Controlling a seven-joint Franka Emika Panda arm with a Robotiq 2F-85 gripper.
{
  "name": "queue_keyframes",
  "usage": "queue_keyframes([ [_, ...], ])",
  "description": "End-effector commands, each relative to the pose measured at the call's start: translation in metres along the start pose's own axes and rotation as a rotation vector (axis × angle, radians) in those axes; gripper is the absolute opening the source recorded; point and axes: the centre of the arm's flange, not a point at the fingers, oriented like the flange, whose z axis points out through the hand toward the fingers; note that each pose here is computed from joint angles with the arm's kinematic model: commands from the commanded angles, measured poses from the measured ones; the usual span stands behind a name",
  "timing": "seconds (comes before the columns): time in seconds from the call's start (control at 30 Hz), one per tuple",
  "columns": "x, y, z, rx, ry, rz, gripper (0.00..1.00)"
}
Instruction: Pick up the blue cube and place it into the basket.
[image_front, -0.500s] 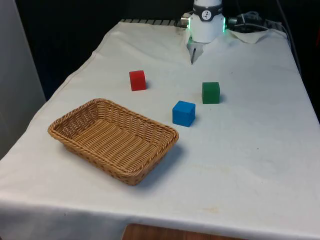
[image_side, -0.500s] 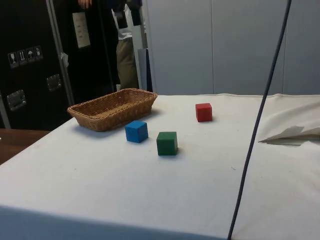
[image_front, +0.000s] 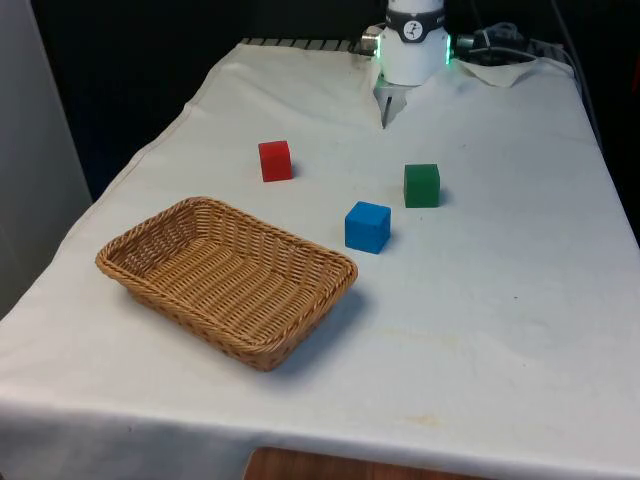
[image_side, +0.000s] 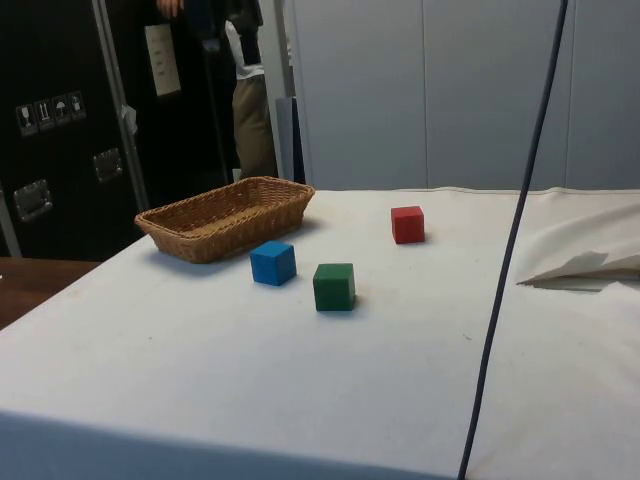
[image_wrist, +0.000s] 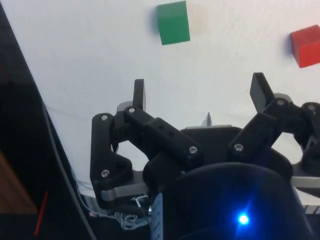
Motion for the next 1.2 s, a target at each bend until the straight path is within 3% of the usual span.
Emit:
queue_keyframes([
  [0.0, 0.001, -0.001, 0.0, 0.009, 0.009, 0.002, 1.0],
  [0.13, 0.001, 0.002, 0.006, 0.014, 0.009, 0.003, 1.0],
  [0.17, 0.001, 0.001, 0.006, 0.006, -0.004, 0.001, 1.0],
  [0.43, -0.002, 0.009, 0.029, 0.011, 0.029, 0.019, 1.0],
  [0.47, -0.001, 0.008, 0.028, 0.008, 0.013, 0.013, 1.0],
  [0.5, -0.002, 0.01, 0.032, 0.01, 0.031, 0.023, 1.0],
  [0.7, -0.004, 0.015, 0.052, 0.003, 0.051, 0.045, 1.0],
  [0.73, -0.004, 0.013, 0.051, 0.008, 0.036, 0.037, 1.0],
  [0.77, -0.004, 0.015, 0.055, 0.002, 0.053, 0.049, 1.0],
  [0.93, -0.006, 0.017, 0.072, -0.008, 0.074, 0.072, 1.0],
  [1.0, -0.007, 0.018, 0.074, -0.01, 0.076, 0.077, 1.0],
  [1.03, -0.007, 0.017, 0.073, -0.004, 0.063, 0.07, 1.0],
  [1.07, -0.007, 0.018, 0.079, -0.012, 0.083, 0.083, 1.0],
  [1.17, -0.007, 0.018, 0.087, -0.016, 0.093, 0.089, 1.0],
])
